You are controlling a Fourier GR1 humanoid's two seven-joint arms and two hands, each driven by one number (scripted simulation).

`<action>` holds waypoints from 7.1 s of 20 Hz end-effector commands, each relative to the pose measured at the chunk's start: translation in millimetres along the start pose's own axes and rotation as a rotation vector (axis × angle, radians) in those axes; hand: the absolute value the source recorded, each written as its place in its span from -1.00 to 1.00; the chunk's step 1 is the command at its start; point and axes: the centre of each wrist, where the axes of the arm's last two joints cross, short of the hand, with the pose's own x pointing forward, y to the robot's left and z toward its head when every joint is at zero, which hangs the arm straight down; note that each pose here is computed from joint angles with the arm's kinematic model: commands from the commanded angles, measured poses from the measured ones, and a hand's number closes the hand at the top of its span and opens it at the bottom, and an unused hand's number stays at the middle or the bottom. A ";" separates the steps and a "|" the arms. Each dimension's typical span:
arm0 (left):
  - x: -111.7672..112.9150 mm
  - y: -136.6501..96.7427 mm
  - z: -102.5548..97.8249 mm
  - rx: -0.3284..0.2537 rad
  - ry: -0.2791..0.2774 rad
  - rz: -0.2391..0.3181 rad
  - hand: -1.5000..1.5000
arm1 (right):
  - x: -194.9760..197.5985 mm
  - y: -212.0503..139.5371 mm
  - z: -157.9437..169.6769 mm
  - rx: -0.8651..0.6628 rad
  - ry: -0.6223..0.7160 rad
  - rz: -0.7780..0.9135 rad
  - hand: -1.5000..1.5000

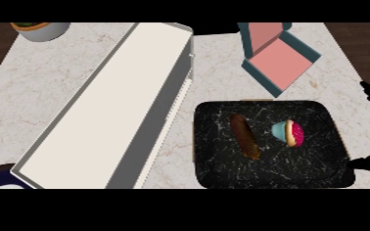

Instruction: Pick the cupcake from the tray and place it in the tiered shelf

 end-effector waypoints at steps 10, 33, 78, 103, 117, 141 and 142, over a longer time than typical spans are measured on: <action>97.1 -41.8 -32.4 -0.146 -0.492 0.191 0.00 | 39.6 38.3 -14.1 0.099 0.145 0.167 -1.00; 96.9 -52.4 -43.5 -0.157 -0.507 0.223 0.00 | 73.9 89.2 -23.9 0.083 0.332 0.317 -1.00; 102.3 -57.9 -51.1 -0.204 -0.553 0.203 0.00 | 171.1 140.2 -35.0 0.321 -0.588 0.698 1.00; 101.7 -66.7 -53.8 -0.207 -0.555 0.201 0.00 | 300.3 60.2 -47.3 0.010 -0.809 0.249 1.00; 116.2 -62.6 -60.2 -0.212 -0.584 0.176 0.00 | 367.6 111.1 -67.6 0.104 -0.830 0.370 1.00; 111.3 -71.2 -59.7 -0.214 -0.556 0.199 0.00 | 368.9 175.8 -116.5 0.420 -0.546 -0.545 -1.00; 113.1 -71.2 -59.0 -0.207 -0.558 0.194 0.00 | 372.4 170.1 -116.6 0.378 -0.567 -0.569 -1.00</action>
